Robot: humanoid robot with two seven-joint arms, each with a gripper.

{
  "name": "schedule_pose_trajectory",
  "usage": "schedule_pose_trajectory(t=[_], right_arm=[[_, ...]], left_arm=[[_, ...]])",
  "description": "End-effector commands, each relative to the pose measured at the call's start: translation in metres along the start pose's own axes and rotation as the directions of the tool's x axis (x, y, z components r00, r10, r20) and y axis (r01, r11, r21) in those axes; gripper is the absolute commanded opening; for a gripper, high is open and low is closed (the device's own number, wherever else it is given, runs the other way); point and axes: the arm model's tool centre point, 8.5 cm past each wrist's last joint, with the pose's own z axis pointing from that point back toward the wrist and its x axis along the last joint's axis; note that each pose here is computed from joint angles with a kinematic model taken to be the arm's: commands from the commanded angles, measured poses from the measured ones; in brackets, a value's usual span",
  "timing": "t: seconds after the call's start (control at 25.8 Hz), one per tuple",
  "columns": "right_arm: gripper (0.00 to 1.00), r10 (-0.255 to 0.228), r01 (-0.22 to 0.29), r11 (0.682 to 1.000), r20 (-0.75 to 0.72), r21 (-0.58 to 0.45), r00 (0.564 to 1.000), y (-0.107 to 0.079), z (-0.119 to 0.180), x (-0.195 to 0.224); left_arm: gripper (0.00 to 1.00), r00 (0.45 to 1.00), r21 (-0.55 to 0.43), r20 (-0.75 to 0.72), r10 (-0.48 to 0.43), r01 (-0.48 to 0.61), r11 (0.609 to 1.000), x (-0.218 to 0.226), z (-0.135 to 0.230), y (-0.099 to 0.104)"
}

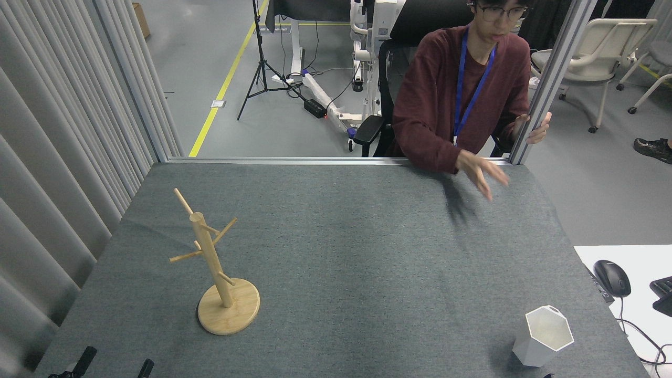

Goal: Hang cup on storage rack

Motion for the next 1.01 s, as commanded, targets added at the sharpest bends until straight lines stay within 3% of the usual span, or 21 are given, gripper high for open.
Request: schedule_pose_trajectory(t=[0.0,0.23,0.43,0.62,0.77,0.97], right_arm=[[0.98,0.0,0.0,1.0,0.0,0.0,1.0,0.0,0.0,0.0],[0.98,0.002,-0.002,1.0,-0.001,0.001,1.0,0.0,0.001,-0.001],[0.98,0.005,-0.004,0.999,-0.009,0.039,1.0,0.013,0.0,-0.009],[0.98,0.022,-0.023,0.999,0.003,0.044,1.0,0.021,-0.028,-0.021],[0.98,0.071,-0.072,0.996,0.02,0.045,0.997,0.017,-0.048,-0.04],[0.98,0.097,-0.099,0.993,0.045,0.066,0.994,0.021,-0.053,-0.045]], left_arm=[[1.0,1.0,0.001,0.001,-0.001,0.001,1.0,0.0,0.0,0.0],[1.0,1.0,-0.004,-0.005,0.001,-0.001,1.0,-0.001,0.001,-0.001],[1.0,1.0,-0.001,-0.009,0.005,-0.005,1.0,-0.002,0.001,-0.001],[1.0,1.0,0.001,-0.011,0.01,-0.01,1.0,-0.002,0.001,-0.001],[1.0,1.0,-0.004,-0.011,0.014,-0.014,1.0,-0.001,0.002,-0.003],[1.0,1.0,-0.005,-0.011,0.014,-0.014,1.0,-0.001,0.002,-0.004]])
